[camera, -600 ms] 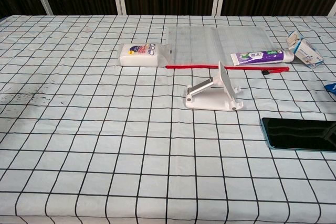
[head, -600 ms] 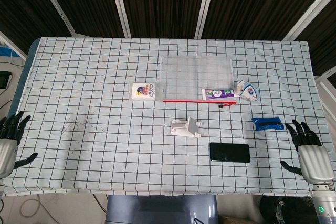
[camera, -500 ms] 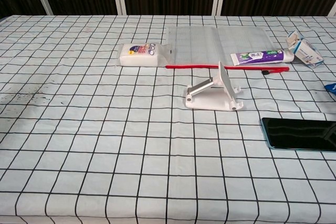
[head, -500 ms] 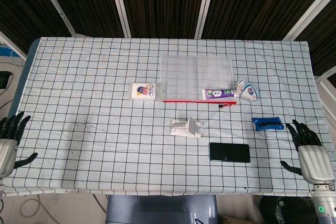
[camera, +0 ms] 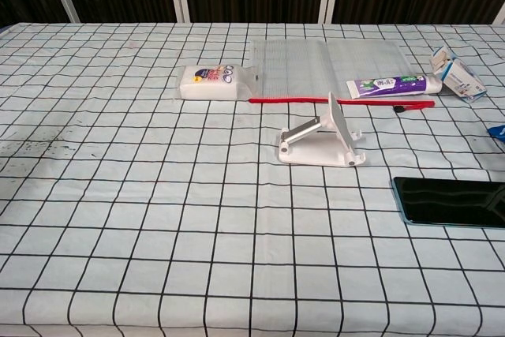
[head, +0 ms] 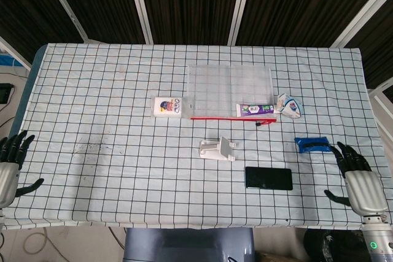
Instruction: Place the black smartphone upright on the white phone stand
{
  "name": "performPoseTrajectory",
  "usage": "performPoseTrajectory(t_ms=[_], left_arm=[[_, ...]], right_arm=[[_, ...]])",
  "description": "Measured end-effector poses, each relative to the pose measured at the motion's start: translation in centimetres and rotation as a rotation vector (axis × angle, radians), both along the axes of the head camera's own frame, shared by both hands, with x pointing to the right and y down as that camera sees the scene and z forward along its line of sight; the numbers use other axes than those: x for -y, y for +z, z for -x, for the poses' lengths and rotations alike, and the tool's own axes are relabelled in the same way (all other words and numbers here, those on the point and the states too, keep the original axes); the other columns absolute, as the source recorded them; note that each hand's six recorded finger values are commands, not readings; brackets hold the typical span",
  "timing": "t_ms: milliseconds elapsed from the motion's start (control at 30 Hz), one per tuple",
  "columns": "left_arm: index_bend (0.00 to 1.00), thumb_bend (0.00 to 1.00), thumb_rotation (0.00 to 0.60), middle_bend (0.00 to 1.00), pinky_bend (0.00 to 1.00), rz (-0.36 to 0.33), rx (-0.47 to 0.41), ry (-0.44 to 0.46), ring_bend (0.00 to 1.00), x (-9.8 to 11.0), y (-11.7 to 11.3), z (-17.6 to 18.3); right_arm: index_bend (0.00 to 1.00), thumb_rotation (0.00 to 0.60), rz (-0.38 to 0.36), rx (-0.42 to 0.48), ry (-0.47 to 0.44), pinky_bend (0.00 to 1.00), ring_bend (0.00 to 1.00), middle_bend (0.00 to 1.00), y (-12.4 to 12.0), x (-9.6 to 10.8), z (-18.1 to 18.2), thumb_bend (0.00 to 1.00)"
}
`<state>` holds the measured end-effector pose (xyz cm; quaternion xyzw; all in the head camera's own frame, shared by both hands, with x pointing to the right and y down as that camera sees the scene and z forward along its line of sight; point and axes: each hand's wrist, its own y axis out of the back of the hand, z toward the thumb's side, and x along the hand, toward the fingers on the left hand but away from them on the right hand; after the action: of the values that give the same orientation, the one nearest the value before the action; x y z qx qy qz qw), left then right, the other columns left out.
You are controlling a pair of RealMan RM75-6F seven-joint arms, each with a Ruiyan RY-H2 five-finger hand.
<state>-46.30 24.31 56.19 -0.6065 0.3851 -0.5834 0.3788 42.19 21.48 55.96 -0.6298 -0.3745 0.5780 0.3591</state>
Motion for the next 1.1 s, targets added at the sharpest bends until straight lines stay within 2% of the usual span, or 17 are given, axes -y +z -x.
performPoseTrajectory(t_ms=[400, 467, 567, 667, 767, 1100], left_arm=[[0.0, 0.0, 0.6, 0.0, 0.0, 0.004, -0.002, -0.001, 0.0, 0.2, 0.3, -0.1], [0.0, 0.0, 0.6, 0.0, 0.0, 0.005, -0.003, -0.004, 0.0, 0.2, 0.3, 0.0], [0.0, 0.0, 0.6, 0.0, 0.0, 0.006, -0.005, -0.008, 0.0, 0.3, 0.3, 0.0], [0.0, 0.0, 0.6, 0.0, 0.0, 0.007, -0.006, -0.006, 0.0, 0.3, 0.4, -0.1], [0.0, 0.0, 0.6, 0.0, 0.0, 0.004, -0.009, -0.005, 0.0, 0.4, 0.5, -0.1], [0.0, 0.0, 0.6, 0.0, 0.0, 0.008, -0.029, -0.011, 0.0, 0.5, 0.4, -0.1]], right_arm=[[0.0, 0.6, 0.021, 0.025, 0.002, 0.15, 0.0, 0.01, 0.2, 0.2, 0.6, 0.01], [0.01, 0.6, 0.034, 0.028, -0.008, 0.17, 0.04, 0.06, 0.3, 0.3, 1.0, 0.02], [0.11, 0.6, 0.062, 0.03, -0.034, 0.2, 0.13, 0.15, 0.7, 0.4, 2.0, 0.04], [0.19, 0.6, 0.091, 0.025, -0.067, 0.25, 0.22, 0.23, 1.4, 0.5, 3.3, 0.07], [0.23, 0.6, 0.124, 0.035, -0.099, 0.26, 0.27, 0.27, 2.5, 0.5, 5.1, 0.1], [0.25, 0.6, 0.224, 0.051, -0.15, 0.26, 0.28, 0.28, 6.4, 0.4, 10.4, 0.12]])
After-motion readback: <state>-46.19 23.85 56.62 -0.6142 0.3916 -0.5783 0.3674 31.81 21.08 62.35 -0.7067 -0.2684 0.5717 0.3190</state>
